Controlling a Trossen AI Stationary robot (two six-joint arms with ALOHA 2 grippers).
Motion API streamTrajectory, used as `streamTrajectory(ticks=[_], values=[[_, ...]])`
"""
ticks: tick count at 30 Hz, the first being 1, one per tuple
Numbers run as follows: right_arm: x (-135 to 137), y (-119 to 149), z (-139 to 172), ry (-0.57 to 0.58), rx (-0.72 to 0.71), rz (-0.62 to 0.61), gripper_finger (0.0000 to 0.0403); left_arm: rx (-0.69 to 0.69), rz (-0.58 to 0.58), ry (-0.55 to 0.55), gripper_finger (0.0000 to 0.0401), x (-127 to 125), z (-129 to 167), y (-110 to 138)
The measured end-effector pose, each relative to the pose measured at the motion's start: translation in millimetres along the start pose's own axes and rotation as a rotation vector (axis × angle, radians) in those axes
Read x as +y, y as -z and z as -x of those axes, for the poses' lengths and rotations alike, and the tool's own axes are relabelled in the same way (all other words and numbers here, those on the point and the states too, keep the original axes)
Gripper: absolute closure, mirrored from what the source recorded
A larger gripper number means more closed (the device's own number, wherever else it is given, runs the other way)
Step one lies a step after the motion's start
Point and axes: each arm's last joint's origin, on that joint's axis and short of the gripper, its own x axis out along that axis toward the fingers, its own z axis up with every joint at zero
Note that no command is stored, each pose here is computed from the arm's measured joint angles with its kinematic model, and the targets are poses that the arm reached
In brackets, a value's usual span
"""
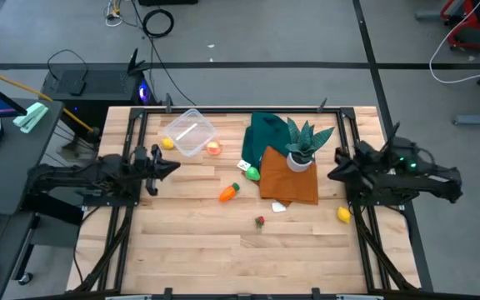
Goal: Pick and placing Produce into tupperware
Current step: Put the top lemon into the transparent container
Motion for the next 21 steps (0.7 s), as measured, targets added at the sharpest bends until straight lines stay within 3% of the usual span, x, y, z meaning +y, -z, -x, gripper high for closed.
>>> streamTrajectory(ticks=[6, 11, 16, 21], values=[[21.2, -33.5, 1.6, 0.027, 0.005, 0.109, 0.0403, -0.043, -0.094, -0.066, 0.0389, -13.7, -12.5, -39.6], [25.4, -60.9, -14.9, 0.13, -0.015, 0.085, 0.0403, -0.043, -0.206, -0.096, 0.0394, -32.4, -38.8, -82.1], [22.6, -82.9, -37.9, 0.236, -0.018, 0.015, 0.0403, -0.049, -0.214, -0.162, 0.0385, -47.5, -68.7, -115.1], [19.2, -102.7, -59.8, 0.331, -0.01, 0.108, 0.0403, -0.078, -0.229, -0.263, 0.0388, -54.5, -86.7, -134.6]])
